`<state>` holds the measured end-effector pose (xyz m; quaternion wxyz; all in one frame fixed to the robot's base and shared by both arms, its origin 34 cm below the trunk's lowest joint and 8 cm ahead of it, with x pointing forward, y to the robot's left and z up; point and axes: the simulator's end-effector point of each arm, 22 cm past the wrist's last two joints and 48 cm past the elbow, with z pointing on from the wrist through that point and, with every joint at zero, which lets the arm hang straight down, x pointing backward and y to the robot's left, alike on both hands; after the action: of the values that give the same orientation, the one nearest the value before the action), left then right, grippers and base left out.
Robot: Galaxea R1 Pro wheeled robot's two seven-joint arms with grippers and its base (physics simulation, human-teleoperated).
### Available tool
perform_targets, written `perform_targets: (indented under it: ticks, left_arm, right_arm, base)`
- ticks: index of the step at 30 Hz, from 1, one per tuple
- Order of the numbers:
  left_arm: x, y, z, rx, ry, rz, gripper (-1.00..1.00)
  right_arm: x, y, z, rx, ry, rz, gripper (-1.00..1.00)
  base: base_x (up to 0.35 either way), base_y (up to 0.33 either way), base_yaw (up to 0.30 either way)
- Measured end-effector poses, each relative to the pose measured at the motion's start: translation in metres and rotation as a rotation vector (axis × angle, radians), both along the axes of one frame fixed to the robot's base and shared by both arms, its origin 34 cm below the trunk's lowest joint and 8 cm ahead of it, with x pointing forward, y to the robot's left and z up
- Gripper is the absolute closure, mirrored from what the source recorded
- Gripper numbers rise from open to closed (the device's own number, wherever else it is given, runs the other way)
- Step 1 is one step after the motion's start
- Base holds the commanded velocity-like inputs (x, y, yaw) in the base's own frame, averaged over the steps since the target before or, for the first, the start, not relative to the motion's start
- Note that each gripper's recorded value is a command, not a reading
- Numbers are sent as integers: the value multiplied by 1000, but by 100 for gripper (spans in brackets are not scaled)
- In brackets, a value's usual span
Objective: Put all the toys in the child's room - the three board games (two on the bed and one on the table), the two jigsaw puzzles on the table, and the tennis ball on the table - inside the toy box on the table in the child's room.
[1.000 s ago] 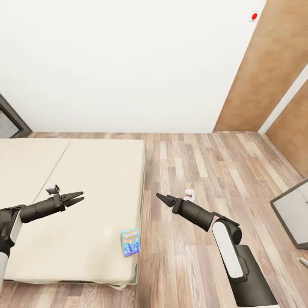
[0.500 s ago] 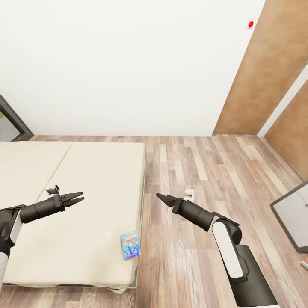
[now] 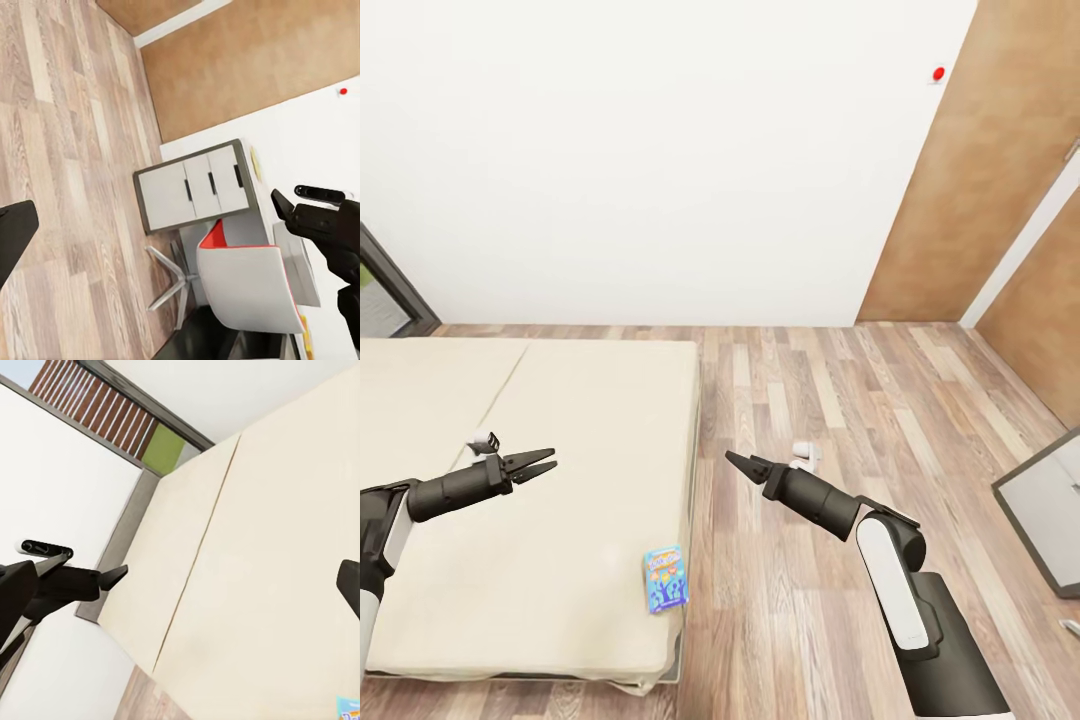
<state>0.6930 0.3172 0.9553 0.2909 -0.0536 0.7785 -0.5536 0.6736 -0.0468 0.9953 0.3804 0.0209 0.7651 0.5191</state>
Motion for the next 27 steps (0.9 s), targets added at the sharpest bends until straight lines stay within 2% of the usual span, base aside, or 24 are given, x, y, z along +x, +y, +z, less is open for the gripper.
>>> perform_targets:
  ticks: [27]
  left_arm:
    - [1, -1, 25, 0, -44, -2, -100]
  right_arm:
    - [-3, 0, 24, 0, -44, 0, -100]
  base:
    - [0, 0, 0]
